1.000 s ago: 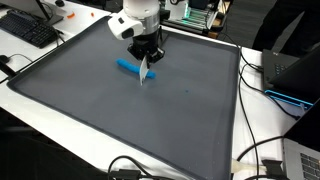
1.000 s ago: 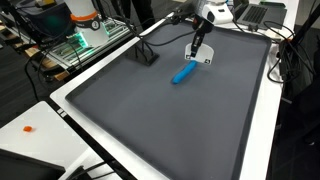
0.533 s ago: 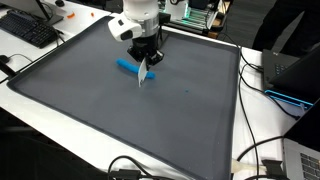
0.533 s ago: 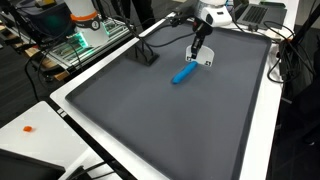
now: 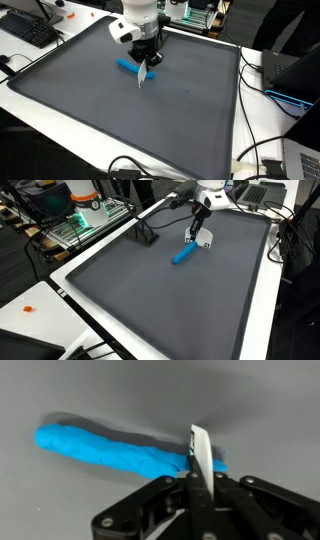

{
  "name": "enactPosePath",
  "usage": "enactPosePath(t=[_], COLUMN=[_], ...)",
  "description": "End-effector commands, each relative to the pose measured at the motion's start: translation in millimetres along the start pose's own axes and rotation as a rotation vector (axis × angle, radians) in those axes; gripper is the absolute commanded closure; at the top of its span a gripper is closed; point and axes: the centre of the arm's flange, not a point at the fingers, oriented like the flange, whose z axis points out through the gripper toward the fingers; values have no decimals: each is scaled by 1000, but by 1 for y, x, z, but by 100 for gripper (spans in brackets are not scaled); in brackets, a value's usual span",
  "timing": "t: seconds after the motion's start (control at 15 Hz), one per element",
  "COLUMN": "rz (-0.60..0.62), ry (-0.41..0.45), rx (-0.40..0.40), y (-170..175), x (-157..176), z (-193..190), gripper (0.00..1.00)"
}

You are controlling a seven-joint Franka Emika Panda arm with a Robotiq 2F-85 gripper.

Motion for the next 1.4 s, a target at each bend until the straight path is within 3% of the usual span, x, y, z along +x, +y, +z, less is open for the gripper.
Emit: enactPosePath(t=[0.0, 0.53, 1.07, 1.33], rz=[13, 23, 17, -9], ry=[-33, -49, -59, -35], rx=[14, 60, 153, 142], y=[5, 7, -3, -5], x=[-13, -32, -40, -38], z=[13, 7, 1, -13], gripper=[99, 99, 99, 99])
